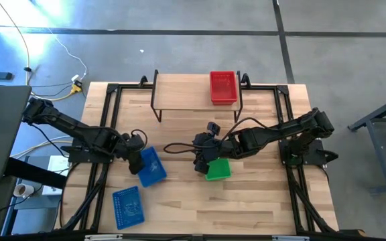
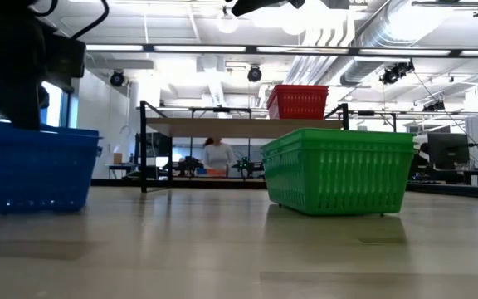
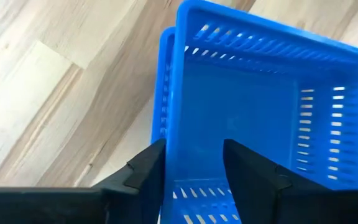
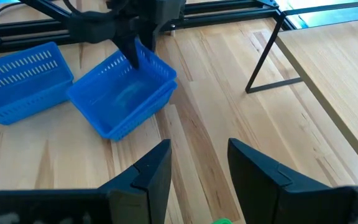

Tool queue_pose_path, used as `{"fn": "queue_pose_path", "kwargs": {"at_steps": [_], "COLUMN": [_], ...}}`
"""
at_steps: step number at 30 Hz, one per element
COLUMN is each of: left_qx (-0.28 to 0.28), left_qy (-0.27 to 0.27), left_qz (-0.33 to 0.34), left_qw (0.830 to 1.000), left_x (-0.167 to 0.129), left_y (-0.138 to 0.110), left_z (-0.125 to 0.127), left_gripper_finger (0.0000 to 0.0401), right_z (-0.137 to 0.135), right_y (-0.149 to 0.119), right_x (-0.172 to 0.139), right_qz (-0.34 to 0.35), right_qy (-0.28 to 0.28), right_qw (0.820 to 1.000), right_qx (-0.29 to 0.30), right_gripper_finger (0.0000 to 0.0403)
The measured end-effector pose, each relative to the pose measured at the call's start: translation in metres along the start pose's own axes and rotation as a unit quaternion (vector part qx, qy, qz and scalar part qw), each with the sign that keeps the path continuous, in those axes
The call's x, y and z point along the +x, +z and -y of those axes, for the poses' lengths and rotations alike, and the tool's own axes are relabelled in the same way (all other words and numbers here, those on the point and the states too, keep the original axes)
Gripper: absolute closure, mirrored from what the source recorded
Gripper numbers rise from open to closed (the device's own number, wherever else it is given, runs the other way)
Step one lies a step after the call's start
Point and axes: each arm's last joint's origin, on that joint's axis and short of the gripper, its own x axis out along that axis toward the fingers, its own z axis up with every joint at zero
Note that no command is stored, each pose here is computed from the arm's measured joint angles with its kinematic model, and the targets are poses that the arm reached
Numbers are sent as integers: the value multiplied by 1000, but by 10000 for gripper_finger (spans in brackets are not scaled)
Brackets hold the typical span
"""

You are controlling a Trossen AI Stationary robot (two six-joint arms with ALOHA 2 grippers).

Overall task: Stack baskets on shelf by color
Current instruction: Stack the bottom right blue basket on the top of the top blue basket

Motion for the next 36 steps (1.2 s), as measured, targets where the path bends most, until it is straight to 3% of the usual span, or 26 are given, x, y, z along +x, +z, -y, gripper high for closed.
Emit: {"fn": "queue_pose_path", "kwargs": {"at_steps": [10,16,21,26,36], "left_qx": [6,15,26,30,43], "left_qy": [19,71,56,50,100], "left_qz": [-12,-34,-76,-105,-152], "left_qw": [1000,997,995,993,982], "left_x": [-3,-25,-40,-39,-20], "left_y": [0,5,6,0,-13], "left_z": [-3,-7,-4,1,19], "left_gripper_finger": [256,256,256,256,256], "right_z": [0,0,0,0,0], "right_y": [0,0,0,-1,-1], "right_x": [0,0,0,0,0], "right_qz": [0,0,0,-3,-4], "right_qy": [0,0,0,-1,-1], "right_qw": [1000,1000,1000,1000,1000], "right_qx": [0,0,12,12,10], "right_gripper_finger": [258,258,258,258,258]}}
